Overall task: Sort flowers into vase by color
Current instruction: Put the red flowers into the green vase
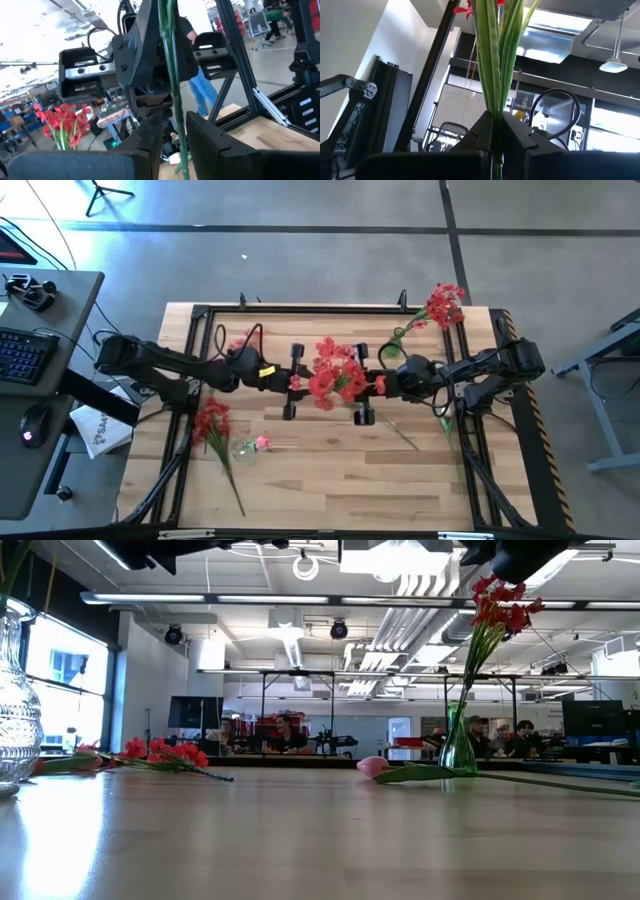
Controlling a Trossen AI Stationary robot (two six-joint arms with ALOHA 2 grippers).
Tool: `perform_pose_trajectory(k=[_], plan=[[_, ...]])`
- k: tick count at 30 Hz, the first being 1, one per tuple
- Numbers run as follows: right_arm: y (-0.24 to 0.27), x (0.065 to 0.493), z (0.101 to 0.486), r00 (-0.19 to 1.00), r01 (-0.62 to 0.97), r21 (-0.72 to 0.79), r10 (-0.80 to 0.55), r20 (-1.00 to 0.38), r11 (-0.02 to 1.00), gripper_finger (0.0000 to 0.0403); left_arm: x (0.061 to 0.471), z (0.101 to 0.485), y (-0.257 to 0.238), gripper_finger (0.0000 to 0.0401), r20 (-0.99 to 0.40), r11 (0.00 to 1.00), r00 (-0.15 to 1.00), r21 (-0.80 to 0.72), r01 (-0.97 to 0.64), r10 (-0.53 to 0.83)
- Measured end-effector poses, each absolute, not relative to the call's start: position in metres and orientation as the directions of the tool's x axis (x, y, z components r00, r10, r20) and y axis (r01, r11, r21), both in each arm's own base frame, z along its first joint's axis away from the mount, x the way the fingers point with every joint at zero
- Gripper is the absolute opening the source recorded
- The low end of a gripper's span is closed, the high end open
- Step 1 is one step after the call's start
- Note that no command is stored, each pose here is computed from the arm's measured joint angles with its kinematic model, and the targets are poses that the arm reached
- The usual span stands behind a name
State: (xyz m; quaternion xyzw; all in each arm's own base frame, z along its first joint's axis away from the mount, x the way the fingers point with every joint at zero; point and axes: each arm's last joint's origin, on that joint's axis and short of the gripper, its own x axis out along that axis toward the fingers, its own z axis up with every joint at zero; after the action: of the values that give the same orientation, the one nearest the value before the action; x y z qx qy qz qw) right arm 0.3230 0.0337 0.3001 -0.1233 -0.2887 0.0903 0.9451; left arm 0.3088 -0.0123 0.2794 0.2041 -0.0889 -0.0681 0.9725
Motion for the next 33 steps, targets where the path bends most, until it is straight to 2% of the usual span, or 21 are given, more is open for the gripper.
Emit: perform_pose_trajectory(k=[16, 19, 22, 25, 29, 33], plan=[[0.034, 0.326, 0.295, 0.849, -0.11, -0.288, 0.241, 0.471, 0.951, 0.0016, 0.329, 0.267, -0.022, 0.0073, 0.125, 0.905, 0.969, 0.4, 0.148, -0.214], [0.035, 0.327, 0.293, 0.861, -0.132, -0.267, 0.244, 0.446, 0.955, 0.0017, 0.329, 0.266, -0.025, 0.0055, 0.099, 0.912, 0.981, 0.392, 0.117, -0.169], [0.037, 0.328, 0.29, 0.867, -0.196, -0.214, 0.271, 0.418, 0.957, 0.0025, 0.328, 0.264, -0.029, 0.0016, 0.069, 0.916, 0.987, 0.387, 0.106, -0.143], [0.041, 0.328, 0.288, 0.874, -0.253, -0.191, 0.309, 0.374, 0.948, 0.0046, 0.326, 0.263, -0.034, 0.0008, 0.033, 0.918, 0.993, 0.385, 0.092, -0.113], [0.047, 0.321, 0.292, 0.906, -0.272, -0.181, 0.315, 0.284, 0.945, 0.0102, 0.319, 0.266, -0.041, 0.0004, -0.016, 0.918, 0.999, 0.396, -0.024, 0.034], [0.055, 0.309, 0.296, 0.965, -0.17, -0.198, 0.204, 0.164, 0.965, 0.0174, 0.308, 0.271, -0.044, 0.0004, -0.069, 0.898, 0.981, 0.418, -0.138, 0.182]])
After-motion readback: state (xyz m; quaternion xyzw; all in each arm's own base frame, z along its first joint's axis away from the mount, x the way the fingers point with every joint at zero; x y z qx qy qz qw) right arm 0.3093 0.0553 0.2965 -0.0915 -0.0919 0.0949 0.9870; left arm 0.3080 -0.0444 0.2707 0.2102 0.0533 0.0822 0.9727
